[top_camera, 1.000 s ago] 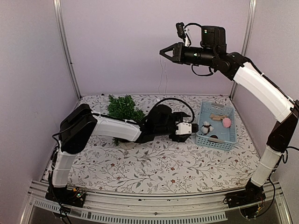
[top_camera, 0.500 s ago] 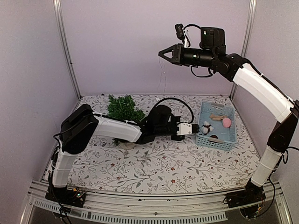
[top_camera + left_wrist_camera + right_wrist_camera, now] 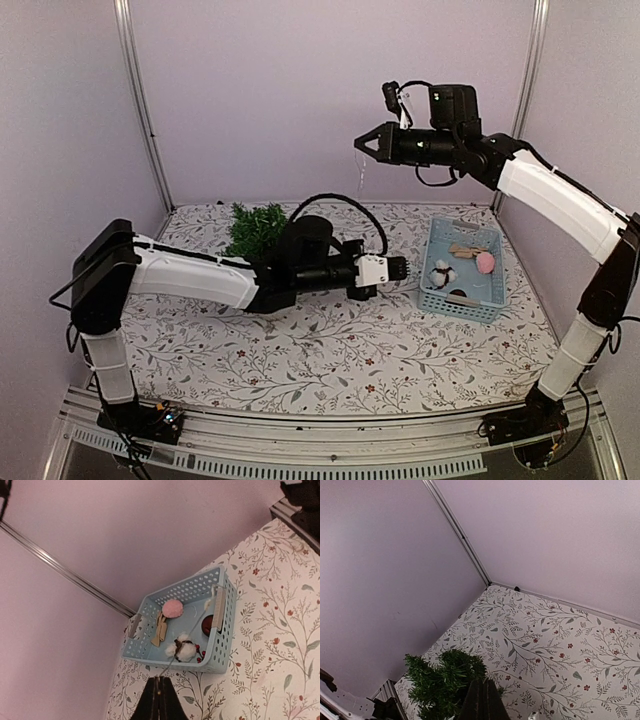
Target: Decorate the small christmas tree
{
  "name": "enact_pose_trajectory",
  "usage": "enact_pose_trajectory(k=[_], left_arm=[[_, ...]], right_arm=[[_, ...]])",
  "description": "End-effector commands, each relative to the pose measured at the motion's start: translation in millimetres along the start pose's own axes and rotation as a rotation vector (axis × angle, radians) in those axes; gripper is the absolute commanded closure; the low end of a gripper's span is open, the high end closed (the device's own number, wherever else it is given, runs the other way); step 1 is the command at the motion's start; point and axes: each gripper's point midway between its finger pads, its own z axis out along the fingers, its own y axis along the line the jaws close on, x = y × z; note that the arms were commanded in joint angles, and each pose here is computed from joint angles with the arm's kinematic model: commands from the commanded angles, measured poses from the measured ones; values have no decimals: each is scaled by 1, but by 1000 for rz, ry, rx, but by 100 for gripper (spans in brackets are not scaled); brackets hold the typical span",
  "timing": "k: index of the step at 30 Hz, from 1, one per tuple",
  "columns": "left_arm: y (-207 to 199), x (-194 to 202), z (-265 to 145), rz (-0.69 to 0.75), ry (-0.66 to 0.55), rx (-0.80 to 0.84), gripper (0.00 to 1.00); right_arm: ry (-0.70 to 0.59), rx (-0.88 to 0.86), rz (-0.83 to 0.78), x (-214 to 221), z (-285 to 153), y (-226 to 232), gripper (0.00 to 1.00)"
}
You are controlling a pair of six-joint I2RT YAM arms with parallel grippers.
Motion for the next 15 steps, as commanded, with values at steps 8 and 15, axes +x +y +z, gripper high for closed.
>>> enact_pose_trajectory(k=[8,15], left_arm=[[28,-73,-67,-175,-155,-62,100],[42,-70,-84,-308,-154,-105,100]], right_arm=[[53,137,108,53,-16,-80,98],[118,89,205,100,-16,-100,88]])
